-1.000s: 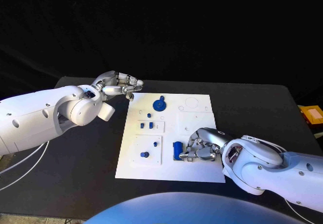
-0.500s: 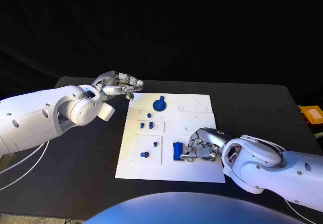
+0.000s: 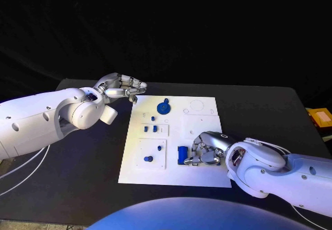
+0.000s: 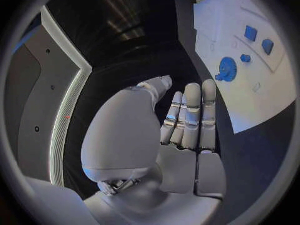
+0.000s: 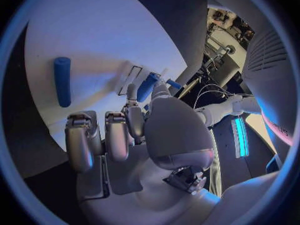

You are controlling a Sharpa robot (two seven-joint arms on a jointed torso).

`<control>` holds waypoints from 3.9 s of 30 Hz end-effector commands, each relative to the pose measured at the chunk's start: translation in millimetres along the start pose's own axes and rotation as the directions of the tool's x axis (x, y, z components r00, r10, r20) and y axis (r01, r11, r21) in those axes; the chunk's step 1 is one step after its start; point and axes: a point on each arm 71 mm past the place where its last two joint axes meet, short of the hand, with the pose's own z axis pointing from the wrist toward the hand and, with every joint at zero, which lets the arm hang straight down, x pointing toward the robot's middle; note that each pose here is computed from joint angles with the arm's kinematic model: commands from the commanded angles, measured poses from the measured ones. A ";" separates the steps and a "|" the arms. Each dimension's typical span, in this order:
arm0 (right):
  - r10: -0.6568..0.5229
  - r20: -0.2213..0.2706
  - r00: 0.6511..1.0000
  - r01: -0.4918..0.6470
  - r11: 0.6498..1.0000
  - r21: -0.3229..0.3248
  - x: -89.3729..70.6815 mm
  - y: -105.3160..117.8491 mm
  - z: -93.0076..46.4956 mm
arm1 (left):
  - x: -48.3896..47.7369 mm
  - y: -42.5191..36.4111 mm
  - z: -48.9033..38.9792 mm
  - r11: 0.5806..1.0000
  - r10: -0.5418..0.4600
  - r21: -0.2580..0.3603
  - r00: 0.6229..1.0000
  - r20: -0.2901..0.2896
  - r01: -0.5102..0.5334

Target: Assemble the parts on the task board

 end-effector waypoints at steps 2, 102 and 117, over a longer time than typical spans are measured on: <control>-0.029 0.030 0.999 0.028 1.000 0.005 -2.3 -1.8 -1.0 | 2.0 -1.6 0.4 1.000 -0.008 0.007 1.000 -0.016 0.008; 0.184 0.133 0.974 -0.195 0.978 0.075 2.3 -28.9 -30.5 | 1.1 -1.5 -0.7 1.000 -0.007 0.007 1.000 -0.013 0.007; 0.187 0.035 0.982 -0.189 0.976 0.106 15.1 -24.4 -14.2 | 2.1 -1.6 -0.9 1.000 -0.008 0.005 1.000 -0.018 0.008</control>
